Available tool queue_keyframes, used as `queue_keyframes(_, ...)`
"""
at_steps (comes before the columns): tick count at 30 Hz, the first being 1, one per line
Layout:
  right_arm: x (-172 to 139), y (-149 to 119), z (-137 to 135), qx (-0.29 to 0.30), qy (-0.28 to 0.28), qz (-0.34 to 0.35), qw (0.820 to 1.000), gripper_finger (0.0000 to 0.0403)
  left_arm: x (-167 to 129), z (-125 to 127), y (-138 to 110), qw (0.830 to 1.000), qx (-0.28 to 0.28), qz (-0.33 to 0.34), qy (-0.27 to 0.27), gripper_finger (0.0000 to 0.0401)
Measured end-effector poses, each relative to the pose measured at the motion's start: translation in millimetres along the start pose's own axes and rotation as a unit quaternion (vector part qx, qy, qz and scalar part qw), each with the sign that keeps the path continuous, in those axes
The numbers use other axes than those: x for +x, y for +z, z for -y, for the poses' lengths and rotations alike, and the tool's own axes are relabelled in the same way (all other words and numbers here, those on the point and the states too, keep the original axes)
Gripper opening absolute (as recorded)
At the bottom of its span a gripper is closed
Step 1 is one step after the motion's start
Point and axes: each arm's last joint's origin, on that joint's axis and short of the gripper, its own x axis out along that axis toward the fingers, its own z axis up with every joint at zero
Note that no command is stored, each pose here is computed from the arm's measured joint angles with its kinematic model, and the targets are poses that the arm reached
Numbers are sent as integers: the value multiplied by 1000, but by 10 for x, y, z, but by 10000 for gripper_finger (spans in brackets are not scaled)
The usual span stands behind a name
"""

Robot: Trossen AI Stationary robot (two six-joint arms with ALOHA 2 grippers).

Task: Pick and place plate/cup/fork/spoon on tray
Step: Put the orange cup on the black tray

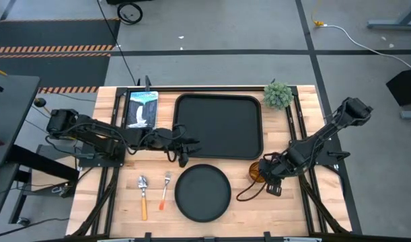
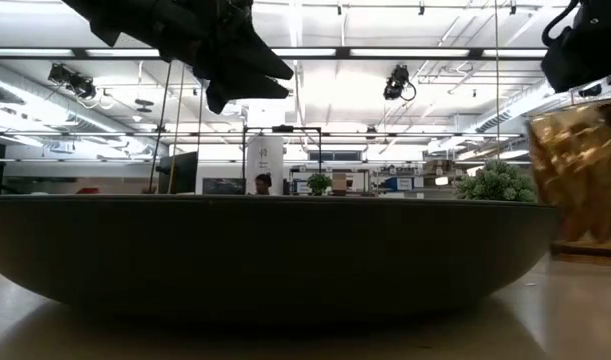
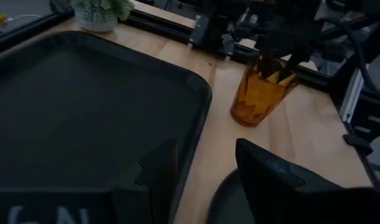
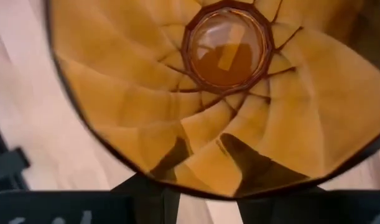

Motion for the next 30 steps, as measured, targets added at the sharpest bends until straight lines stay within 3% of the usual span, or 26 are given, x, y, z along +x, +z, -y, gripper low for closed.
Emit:
queue_keyframes(11, 164, 170, -66, -30, -10, 56, 998, 132, -22, 92, -46, 999, -41, -9, -10, 172)
queue_keyframes(30, 140, 461, -15, -67, -6, 150, 986, 132, 47, 109, -7, 996, -89, -24, 6, 172)
